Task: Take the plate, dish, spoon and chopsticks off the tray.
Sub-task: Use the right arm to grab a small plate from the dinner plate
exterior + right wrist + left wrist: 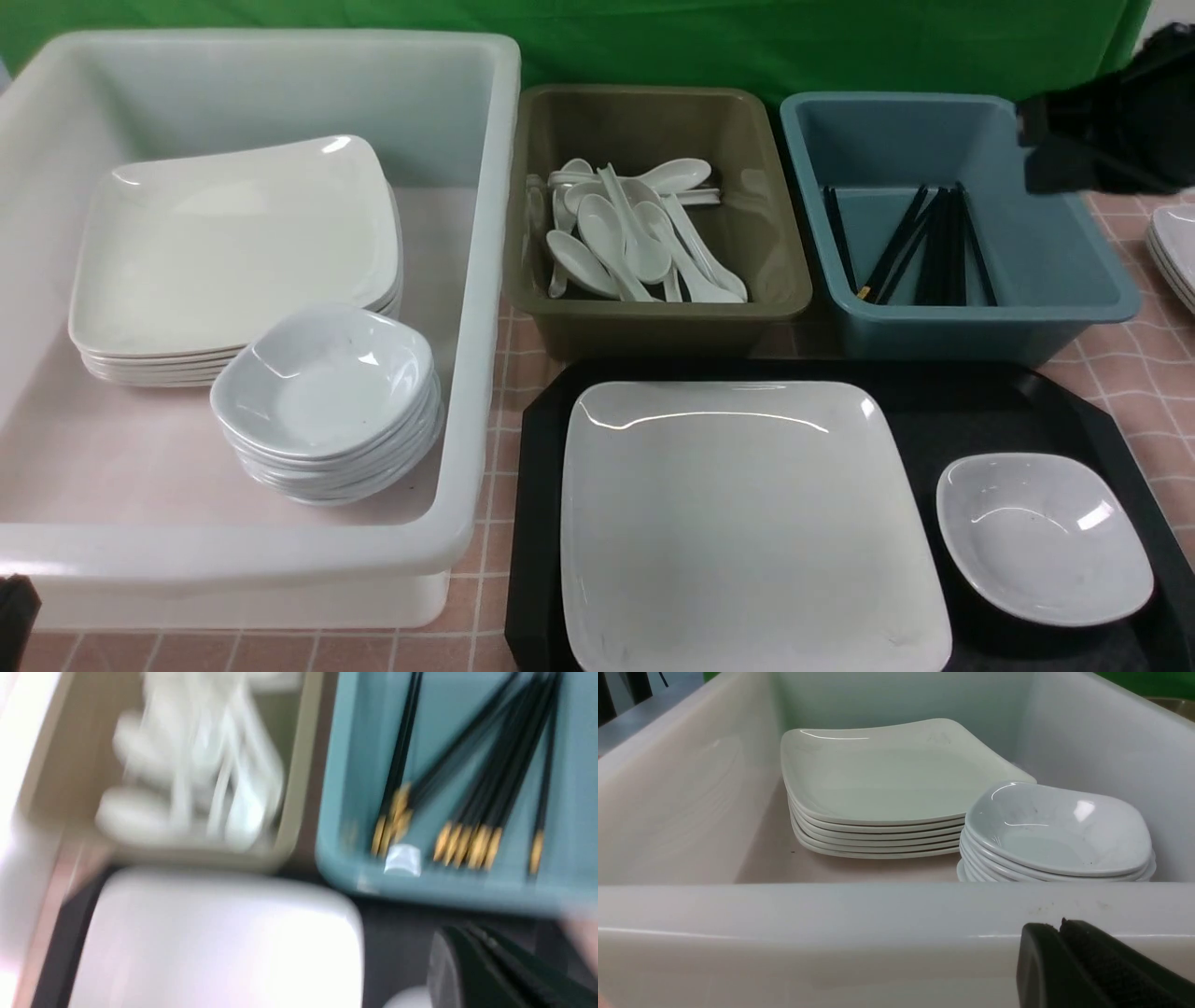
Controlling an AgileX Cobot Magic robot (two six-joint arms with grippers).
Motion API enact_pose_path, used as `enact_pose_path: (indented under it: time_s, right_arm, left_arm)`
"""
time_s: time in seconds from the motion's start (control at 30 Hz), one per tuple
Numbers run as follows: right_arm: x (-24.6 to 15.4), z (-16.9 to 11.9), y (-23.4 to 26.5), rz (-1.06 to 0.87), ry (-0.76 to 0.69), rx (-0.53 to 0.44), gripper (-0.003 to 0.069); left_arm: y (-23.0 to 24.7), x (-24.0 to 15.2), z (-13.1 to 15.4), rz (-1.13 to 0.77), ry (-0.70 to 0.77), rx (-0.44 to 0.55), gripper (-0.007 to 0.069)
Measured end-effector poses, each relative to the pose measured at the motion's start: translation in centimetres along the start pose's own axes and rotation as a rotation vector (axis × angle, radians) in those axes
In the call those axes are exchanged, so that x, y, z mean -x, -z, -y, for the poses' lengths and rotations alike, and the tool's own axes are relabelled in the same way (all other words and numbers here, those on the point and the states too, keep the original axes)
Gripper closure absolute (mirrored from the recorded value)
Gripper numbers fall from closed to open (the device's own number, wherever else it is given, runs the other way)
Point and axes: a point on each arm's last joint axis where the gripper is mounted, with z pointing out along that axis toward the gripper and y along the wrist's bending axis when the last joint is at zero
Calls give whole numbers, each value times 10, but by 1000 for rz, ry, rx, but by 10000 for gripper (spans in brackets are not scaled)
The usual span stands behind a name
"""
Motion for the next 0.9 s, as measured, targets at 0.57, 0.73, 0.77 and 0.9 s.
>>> enact_pose_path:
  time_s: [0.57,0.73,0.77,0.9]
  right_arm:
    - [-150,-47,-21,-502,298,29,294]
    - [-163,-58,-47,-560,497,-209,263]
    - [-163,-60,-52,-552,526,-262,247]
    - [-165,-67,-76,-559,582,-334,155]
  left_arm:
    - [0,0,0,0,-3,0,604]
    - [0,0,0,0,-3,0,604]
    - [0,0,0,0,-3,0,604]
    - [0,0,0,0,-2,0,604]
